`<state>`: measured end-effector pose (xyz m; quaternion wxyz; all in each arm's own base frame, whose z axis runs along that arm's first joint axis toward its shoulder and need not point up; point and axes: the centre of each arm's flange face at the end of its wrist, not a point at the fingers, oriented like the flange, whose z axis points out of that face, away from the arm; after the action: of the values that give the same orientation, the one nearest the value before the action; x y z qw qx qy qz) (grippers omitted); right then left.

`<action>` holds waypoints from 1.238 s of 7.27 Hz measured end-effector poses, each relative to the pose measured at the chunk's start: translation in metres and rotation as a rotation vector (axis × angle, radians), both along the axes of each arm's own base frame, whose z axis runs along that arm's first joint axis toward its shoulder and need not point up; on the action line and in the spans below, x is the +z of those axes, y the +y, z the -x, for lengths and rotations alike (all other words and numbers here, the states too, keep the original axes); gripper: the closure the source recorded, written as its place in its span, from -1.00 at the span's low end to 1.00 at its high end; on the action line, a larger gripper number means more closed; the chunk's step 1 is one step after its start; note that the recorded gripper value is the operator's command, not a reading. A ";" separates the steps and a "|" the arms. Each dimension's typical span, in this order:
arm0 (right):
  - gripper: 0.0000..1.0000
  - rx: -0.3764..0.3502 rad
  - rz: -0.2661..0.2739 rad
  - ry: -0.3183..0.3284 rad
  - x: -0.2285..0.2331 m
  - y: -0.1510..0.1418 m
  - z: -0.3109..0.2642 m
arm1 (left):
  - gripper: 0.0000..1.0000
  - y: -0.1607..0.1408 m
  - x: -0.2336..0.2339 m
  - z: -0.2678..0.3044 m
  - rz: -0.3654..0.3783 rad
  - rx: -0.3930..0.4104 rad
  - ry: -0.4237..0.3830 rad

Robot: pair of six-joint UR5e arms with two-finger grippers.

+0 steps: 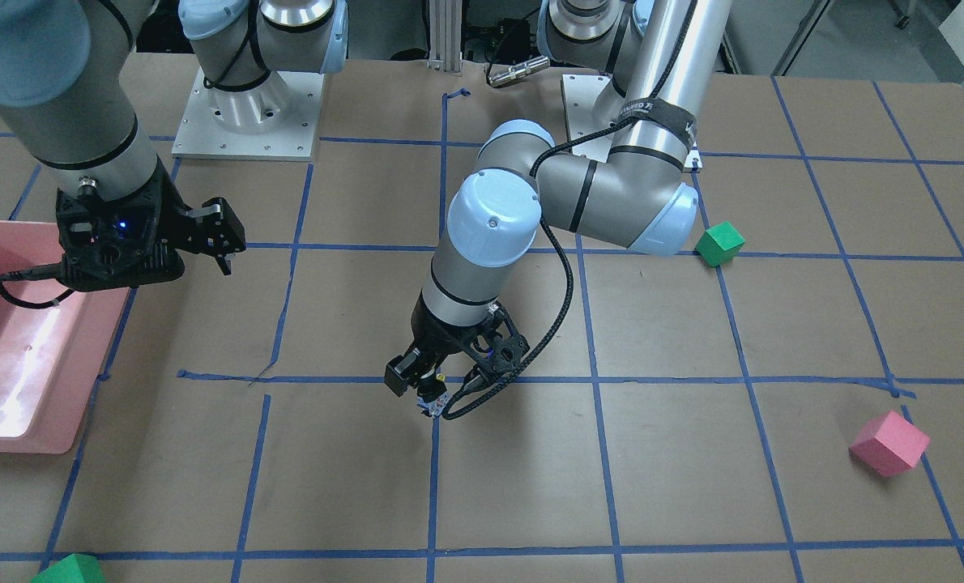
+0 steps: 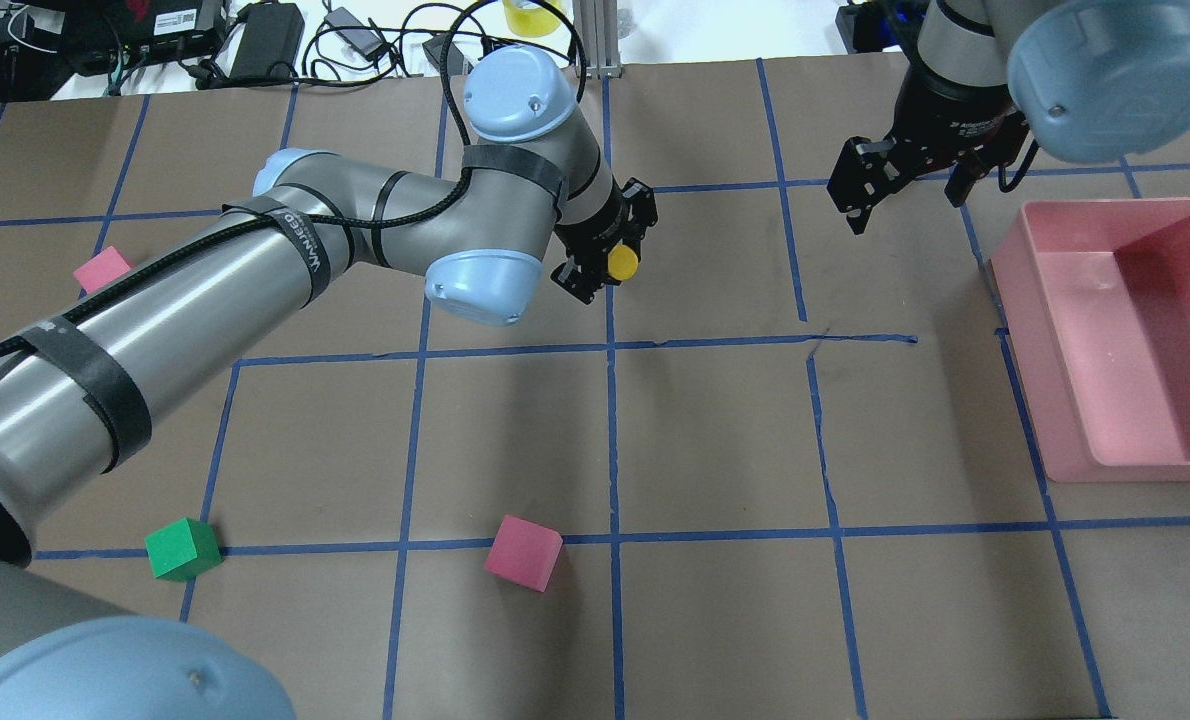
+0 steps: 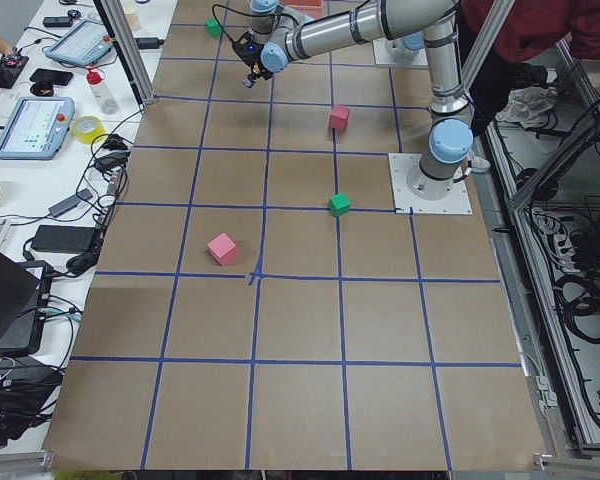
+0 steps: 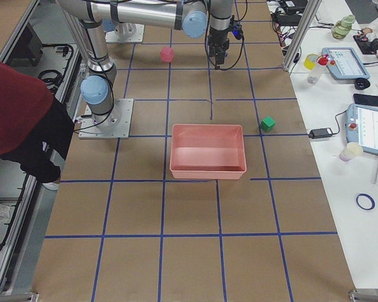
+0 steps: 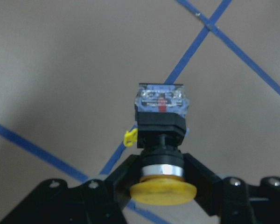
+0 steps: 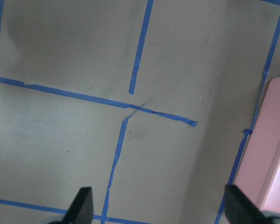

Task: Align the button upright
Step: 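Set the button switch upright, yellow cap up, and open the left gripper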

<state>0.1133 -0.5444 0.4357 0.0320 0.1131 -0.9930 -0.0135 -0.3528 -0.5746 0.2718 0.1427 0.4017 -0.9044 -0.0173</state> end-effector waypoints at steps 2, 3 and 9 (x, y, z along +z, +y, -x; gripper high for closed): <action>-1.00 -0.001 0.001 0.000 -0.002 0.000 -0.001 | 1.00 -0.008 -0.013 -0.016 -0.132 0.032 0.102; -1.00 -0.001 0.002 0.000 -0.002 0.000 -0.001 | 1.00 -0.009 -0.024 -0.019 -0.191 0.036 0.130; -1.00 0.000 0.003 0.001 -0.003 0.000 -0.001 | -1.00 -0.010 -0.068 -0.045 -0.329 -0.010 0.248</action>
<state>0.1144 -0.5440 0.4327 0.0325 0.1133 -0.9930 -0.0118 -0.3083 -0.5851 0.2042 0.1854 0.4099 -0.8669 -0.2148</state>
